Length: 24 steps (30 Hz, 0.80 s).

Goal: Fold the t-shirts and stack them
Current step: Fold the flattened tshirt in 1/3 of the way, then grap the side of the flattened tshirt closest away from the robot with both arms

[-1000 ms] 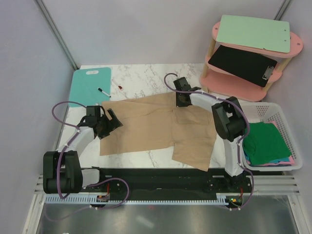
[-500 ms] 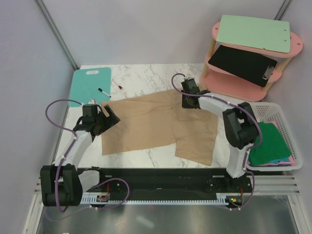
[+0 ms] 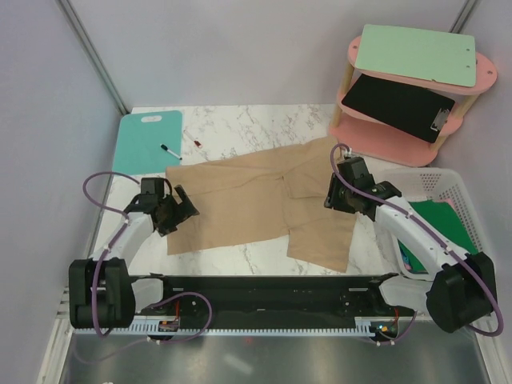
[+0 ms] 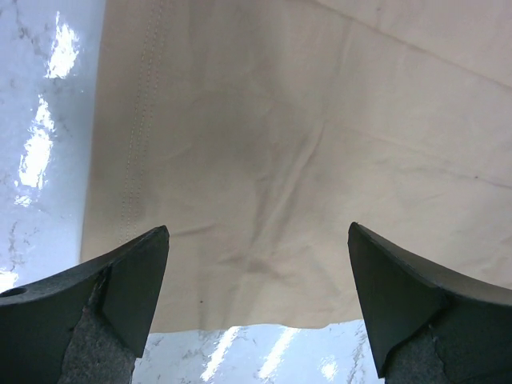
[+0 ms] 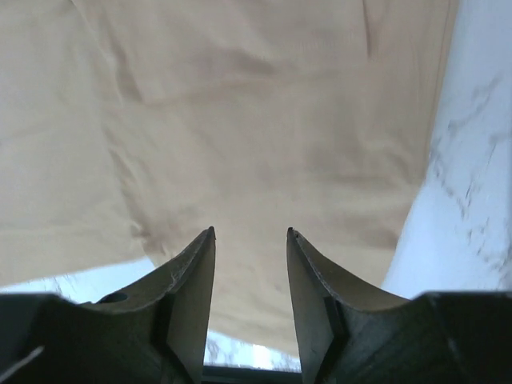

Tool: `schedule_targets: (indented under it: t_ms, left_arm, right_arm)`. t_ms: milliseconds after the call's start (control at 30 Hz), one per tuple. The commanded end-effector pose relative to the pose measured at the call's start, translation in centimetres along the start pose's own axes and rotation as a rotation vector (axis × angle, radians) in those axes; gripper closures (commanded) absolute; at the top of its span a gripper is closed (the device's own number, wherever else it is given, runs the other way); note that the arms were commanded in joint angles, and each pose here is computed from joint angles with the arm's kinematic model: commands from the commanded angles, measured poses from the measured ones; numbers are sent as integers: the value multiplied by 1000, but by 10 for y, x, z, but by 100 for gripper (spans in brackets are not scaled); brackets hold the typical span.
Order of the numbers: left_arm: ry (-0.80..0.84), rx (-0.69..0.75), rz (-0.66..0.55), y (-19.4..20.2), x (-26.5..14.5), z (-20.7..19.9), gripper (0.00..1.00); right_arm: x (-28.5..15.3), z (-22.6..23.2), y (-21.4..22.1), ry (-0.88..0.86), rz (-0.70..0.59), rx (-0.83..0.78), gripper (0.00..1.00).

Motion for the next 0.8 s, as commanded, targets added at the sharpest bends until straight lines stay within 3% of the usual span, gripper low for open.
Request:
schedule_targets:
  t_ms: [0, 67, 233, 400, 500, 767]
  left_arm:
    - [-29, -9, 62, 4, 7, -2, 0]
    - [-47, -11, 85, 6, 12, 1, 0]
    - [-36, 16, 94, 10, 14, -5, 0]
    - [-33, 19, 101, 11, 17, -6, 0]
    - [-28, 28, 104, 11, 19, -8, 0]
    - [-40, 49, 90, 8, 19, -10, 0]
  right_arm:
    - [-18, 4, 53, -59, 204, 70, 50]
    - [-20, 5, 66, -75, 241, 86, 48]
    - [-25, -5, 116, -57, 364, 117, 29]
    - [-37, -18, 157, -22, 436, 145, 26]
    - [-47, -21, 154, -9, 413, 163, 26]
    - [-48, -25, 157, 45, 520, 115, 24]
Point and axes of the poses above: each gripper's point midway between its finger pads, its own x axis out along the fingers, its own z axis along the line the jaws close on, y = z × x, the point moved 2 cm from there along -x, back along the fingers, and after that the axes turned 15 degrees about -x, right-handed, at the moved point
